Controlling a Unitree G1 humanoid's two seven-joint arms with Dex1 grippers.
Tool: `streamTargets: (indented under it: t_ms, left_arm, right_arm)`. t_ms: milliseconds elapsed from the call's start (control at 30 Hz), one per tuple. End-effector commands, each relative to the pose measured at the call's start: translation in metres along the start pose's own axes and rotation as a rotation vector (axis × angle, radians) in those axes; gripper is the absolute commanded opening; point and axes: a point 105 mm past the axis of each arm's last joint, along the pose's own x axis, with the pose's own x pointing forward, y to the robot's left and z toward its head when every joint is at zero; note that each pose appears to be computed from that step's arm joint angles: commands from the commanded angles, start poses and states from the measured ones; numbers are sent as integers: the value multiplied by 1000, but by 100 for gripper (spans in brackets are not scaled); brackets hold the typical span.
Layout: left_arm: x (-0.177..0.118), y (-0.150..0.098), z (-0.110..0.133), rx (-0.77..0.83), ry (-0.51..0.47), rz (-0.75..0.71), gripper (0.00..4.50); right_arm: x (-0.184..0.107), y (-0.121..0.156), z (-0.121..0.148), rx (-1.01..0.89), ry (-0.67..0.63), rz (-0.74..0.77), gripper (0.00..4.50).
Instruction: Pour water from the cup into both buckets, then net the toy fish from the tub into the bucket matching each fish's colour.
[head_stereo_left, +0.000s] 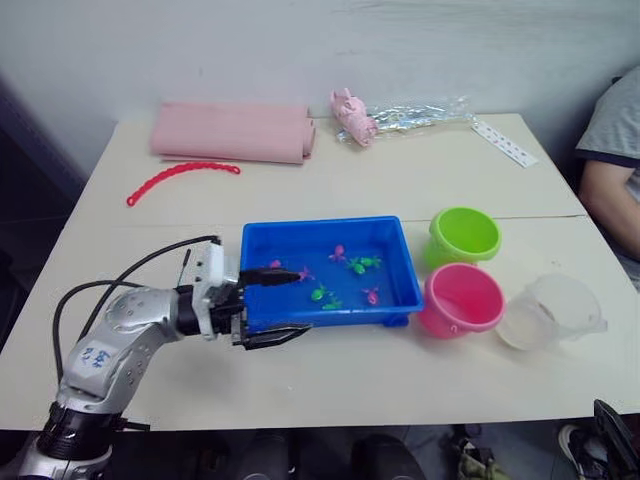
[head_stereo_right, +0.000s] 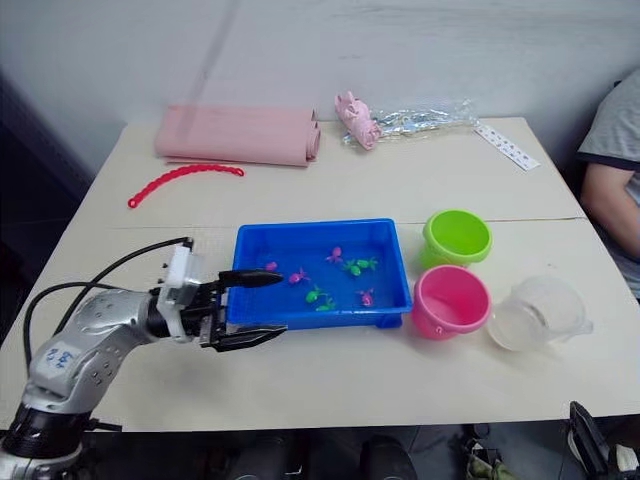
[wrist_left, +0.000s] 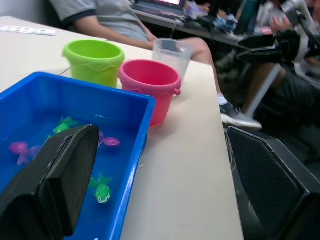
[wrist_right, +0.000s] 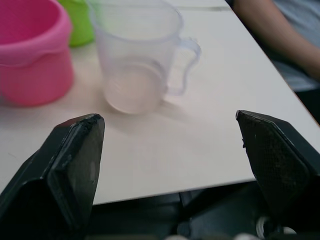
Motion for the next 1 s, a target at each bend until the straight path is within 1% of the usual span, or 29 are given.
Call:
streamTargets:
  t_ms: [33, 100, 167, 233, 367, 533, 767, 900, 1000]
  left_arm:
    - [11, -1, 19, 64, -43, -51, 450]
    - [13, 0, 20, 70, -32, -63, 450]
    - [14, 4, 25, 82, -53, -37, 450]
    - [13, 5, 24, 105, -46, -16, 450]
    - [9, 9, 24, 129, -47, 44, 450]
    - [3, 12, 22, 148, -29, 77, 450]
    - [4, 6, 18, 142, -27, 84, 450]
    - [2, 6, 18, 142, -27, 95, 450]
    - [2, 9, 24, 133, -64, 112, 450]
  right_arm:
    - [22, -13, -3, 52, -13, -115, 447]
    - [31, -14, -6, 85, -8, -133, 447]
    - [48, -10, -11, 86, -13, -125, 447]
    - [61, -9, -11, 103, -40, -138, 447]
    - [78, -20, -17, 176, -74, -204, 447]
    - [101, -26, -20, 190, -81, -207, 447]
    - [114, -38, -19, 170, -87, -249, 447]
    - [121, -40, -18, 168, -101, -251, 447]
    - [126, -44, -18, 169, -107, -259, 447]
